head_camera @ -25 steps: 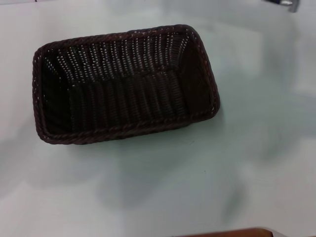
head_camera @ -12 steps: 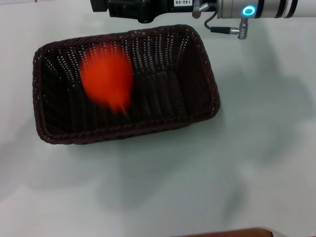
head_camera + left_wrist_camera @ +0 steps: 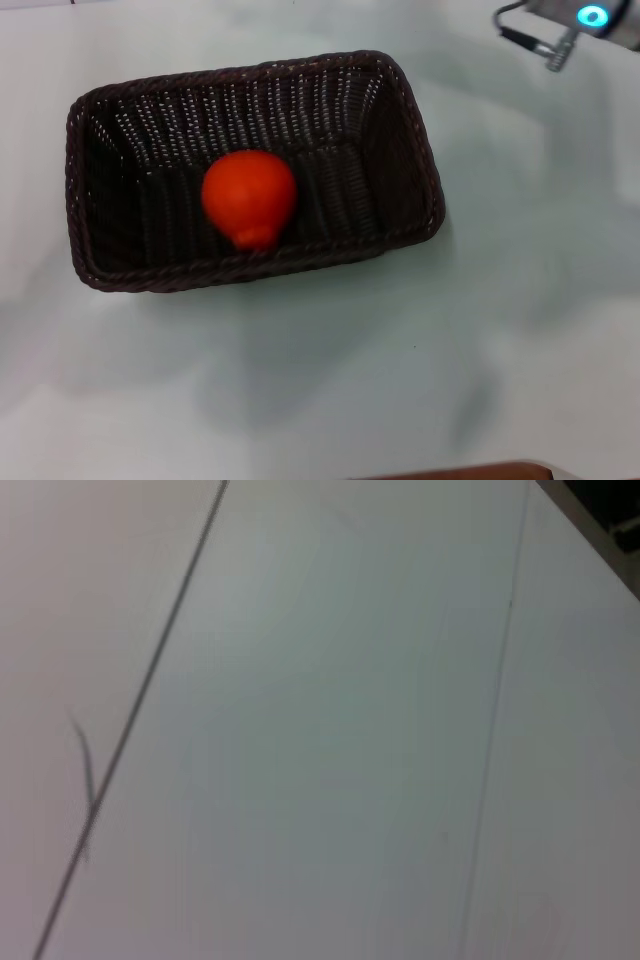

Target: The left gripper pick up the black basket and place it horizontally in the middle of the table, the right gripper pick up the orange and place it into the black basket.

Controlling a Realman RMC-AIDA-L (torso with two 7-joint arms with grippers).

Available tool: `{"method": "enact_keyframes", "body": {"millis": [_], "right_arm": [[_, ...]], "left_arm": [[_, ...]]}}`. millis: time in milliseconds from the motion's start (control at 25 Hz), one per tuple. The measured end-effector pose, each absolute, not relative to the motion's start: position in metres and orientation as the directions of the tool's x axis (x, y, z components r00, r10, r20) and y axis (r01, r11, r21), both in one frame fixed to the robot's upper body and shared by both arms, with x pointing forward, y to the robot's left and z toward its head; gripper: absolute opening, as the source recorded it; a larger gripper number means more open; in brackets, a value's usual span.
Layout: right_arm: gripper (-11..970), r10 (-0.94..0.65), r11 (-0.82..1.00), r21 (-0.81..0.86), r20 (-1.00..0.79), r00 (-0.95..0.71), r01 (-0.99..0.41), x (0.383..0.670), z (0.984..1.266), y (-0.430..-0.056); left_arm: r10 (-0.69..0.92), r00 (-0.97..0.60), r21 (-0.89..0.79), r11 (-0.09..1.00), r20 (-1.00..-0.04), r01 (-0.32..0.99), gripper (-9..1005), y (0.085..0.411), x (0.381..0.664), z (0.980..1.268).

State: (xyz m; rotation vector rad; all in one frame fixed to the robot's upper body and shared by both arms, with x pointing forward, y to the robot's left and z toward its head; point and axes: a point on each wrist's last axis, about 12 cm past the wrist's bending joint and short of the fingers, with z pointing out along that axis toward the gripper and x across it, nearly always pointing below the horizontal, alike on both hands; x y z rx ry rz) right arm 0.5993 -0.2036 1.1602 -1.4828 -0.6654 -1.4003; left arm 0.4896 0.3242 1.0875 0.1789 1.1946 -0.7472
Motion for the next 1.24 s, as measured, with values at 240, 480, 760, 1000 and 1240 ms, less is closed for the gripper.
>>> {"method": "enact_keyframes", "body": {"millis": [240,480,760,1000,1240], "right_arm": [[945,-0.319,-0.703,-0.163,0.942,-0.102,0.692,0.578,1.117,-0.259],[943,-0.266,-0.939,-0.19,0.929,-0.256,0.286,0.555,1.075,-0.305],[940,-0.268,-0.963,-0.25,0.916,-0.298,0.096,0.536,1.064,-0.337],[941,-0.277,-0.961,-0.266,0.912,-0.302,0.078,0.536,1.064,-0.338],[941,-0.29,-0.957,-0.278,0.914,-0.285,0.083,0.541,1.063,-0.332]], "left_arm": [[-0.451,0.211,-0.283,0.795,-0.867,0.536,751,0.332,0.481,1.081],[-0.409,0.345,-0.261,0.878,-0.845,0.4,751,0.336,0.465,1.07],[-0.252,0.536,-0.204,0.968,-0.806,0.147,751,0.336,0.438,1.061],[-0.244,0.522,-0.213,0.97,-0.817,0.12,751,0.339,0.436,1.058],[-0.246,0.517,-0.221,0.969,-0.82,0.11,751,0.339,0.433,1.056]]}}
